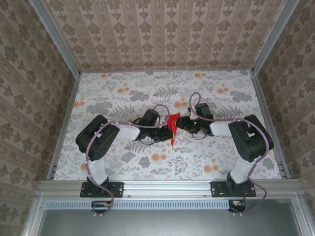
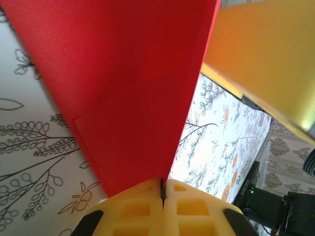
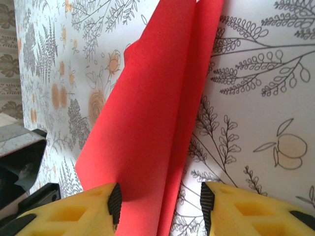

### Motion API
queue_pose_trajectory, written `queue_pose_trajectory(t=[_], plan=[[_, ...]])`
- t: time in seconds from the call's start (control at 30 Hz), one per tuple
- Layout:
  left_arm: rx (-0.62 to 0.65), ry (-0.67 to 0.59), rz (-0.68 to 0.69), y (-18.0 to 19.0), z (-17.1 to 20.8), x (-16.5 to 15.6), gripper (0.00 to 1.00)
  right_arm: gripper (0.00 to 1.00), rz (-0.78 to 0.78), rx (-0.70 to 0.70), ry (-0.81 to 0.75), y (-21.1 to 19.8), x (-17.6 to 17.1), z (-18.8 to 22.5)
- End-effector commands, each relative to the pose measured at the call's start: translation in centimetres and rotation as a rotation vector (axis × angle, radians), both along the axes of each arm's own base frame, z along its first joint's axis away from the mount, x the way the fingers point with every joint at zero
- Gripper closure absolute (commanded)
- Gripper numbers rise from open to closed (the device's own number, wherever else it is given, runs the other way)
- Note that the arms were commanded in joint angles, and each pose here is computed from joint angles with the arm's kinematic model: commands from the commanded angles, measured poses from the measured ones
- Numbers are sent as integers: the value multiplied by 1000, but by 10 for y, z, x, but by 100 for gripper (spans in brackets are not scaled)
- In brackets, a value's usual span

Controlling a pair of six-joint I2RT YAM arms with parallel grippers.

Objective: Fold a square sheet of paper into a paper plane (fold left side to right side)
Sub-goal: Fold the wing for the fifth time at the center of the table.

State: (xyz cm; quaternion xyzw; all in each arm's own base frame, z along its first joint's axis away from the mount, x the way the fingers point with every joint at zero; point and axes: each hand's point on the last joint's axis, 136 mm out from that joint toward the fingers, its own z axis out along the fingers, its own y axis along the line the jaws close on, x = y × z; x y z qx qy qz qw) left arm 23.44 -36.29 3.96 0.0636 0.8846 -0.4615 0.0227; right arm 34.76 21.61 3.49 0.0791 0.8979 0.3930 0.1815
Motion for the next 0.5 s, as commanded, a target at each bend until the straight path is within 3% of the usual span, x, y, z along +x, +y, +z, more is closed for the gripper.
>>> queue_pose_trajectory(t=[0.0, 0.47], plan=[[-30, 19, 19, 0, 1, 2, 96, 54, -26, 16, 2, 6, 12, 0], [-33, 37, 50, 4, -4, 1, 94, 58, -32, -51, 122, 7, 6, -22]])
